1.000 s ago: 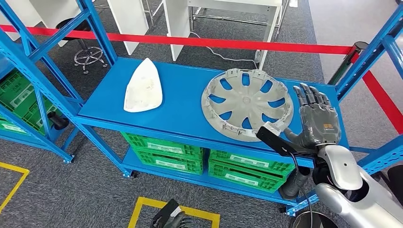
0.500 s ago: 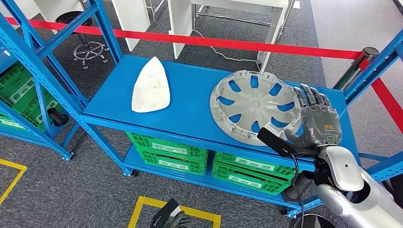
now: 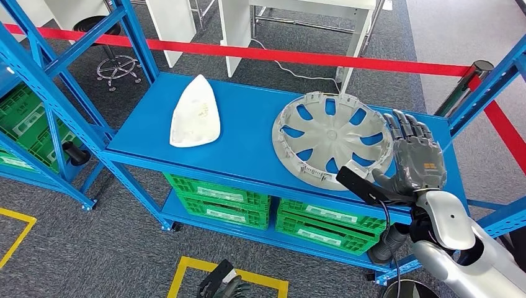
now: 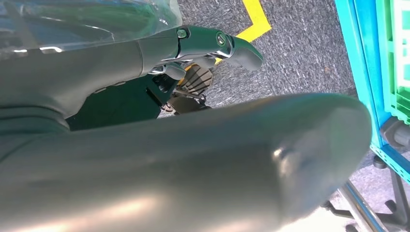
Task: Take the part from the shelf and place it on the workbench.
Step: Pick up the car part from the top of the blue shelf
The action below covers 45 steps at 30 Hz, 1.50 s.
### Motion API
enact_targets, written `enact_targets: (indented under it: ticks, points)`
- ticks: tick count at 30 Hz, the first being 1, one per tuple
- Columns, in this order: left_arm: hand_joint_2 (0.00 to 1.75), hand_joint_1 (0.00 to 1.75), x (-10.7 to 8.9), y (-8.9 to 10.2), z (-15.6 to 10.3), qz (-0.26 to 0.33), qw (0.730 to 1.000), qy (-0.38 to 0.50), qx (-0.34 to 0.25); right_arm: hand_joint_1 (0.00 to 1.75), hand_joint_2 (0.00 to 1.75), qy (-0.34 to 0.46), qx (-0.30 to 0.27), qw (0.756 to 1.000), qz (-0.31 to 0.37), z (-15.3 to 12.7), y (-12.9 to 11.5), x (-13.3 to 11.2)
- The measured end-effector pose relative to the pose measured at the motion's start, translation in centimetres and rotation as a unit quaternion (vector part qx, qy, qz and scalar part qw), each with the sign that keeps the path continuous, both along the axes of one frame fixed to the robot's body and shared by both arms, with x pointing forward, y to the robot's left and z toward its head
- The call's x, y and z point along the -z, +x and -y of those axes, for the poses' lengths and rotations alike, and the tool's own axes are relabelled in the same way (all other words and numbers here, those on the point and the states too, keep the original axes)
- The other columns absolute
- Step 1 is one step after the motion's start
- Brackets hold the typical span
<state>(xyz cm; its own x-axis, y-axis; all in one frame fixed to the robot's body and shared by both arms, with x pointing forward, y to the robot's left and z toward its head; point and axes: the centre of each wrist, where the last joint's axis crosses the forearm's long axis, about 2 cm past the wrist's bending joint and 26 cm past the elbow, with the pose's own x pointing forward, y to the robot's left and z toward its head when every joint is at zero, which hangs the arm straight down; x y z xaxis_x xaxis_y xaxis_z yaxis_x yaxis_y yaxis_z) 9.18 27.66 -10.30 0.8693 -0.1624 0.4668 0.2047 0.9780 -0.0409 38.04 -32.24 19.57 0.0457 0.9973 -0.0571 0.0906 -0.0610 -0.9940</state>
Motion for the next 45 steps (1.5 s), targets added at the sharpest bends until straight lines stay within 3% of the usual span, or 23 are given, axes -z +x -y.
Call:
enact_targets:
  ticks: [28,45]
  points:
    - [0.00,0.00,-0.3,1.3,0.0,0.013,1.000,0.003,0.004,0.00,1.75,0.004,-0.034,0.999,-0.001,-1.5,0.2,0.7]
    - [0.00,0.00,-0.4,1.7,0.1,0.013,1.000,0.003,0.011,0.00,1.75,0.013,-0.030,0.999,-0.030,-1.7,0.1,2.7]
